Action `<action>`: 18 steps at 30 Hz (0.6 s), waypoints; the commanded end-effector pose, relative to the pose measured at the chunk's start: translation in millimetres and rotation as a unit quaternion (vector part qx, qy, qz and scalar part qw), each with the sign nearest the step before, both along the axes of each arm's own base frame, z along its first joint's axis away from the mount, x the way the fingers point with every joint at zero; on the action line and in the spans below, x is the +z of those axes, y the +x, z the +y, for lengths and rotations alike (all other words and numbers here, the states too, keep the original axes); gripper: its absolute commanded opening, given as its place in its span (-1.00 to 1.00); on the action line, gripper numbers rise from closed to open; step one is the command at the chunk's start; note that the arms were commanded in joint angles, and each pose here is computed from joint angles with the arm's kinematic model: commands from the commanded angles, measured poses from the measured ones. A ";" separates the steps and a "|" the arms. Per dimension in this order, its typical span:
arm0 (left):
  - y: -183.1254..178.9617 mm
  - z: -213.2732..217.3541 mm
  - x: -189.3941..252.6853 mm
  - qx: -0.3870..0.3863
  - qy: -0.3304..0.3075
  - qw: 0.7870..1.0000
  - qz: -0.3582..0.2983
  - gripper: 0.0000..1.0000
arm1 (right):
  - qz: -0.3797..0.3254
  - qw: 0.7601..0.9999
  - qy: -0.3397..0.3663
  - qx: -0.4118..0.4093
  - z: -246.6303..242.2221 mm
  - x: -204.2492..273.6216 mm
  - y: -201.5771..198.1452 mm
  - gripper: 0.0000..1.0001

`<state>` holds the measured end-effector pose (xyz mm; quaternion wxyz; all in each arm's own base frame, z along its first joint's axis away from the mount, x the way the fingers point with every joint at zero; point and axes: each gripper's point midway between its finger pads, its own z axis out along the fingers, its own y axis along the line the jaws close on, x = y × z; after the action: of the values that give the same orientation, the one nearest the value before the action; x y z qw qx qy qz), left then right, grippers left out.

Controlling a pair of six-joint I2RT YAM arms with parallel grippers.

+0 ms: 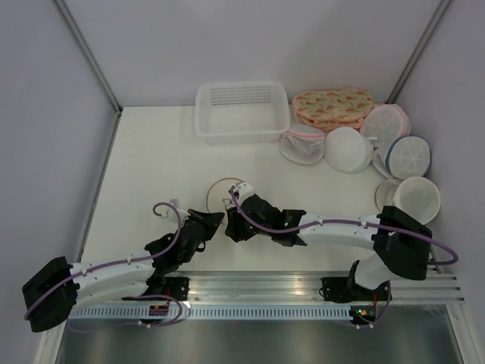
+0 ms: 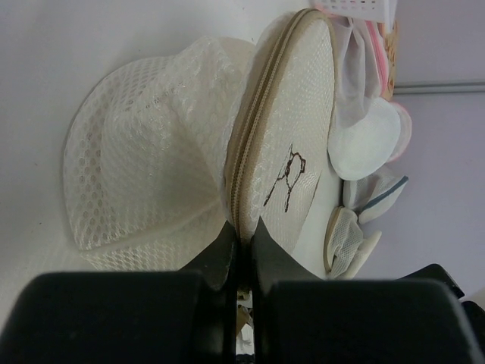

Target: Unzip the laundry bag and remove the bra

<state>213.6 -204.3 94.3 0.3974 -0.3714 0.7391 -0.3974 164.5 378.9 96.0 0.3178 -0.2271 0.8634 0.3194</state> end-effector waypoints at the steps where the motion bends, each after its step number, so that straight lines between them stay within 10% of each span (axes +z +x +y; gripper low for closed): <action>1: -0.1 -12.9 12.6 -0.023 -0.011 1.000 -0.013 -0.95 | -0.009 1.000 -0.005 0.011 9.7 3.8 2.8 -0.12; 18: -4.1 -23.7 19.2 -0.053 -0.018 0.998 -0.025 -0.95 | -0.024 0.996 -0.063 -0.065 -19.8 -10.8 20.7 -0.99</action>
<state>210.6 -216.5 99.3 0.3855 -0.3519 0.7431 -0.4188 173.2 363.4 69.4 0.3120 -0.2188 0.8906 0.2482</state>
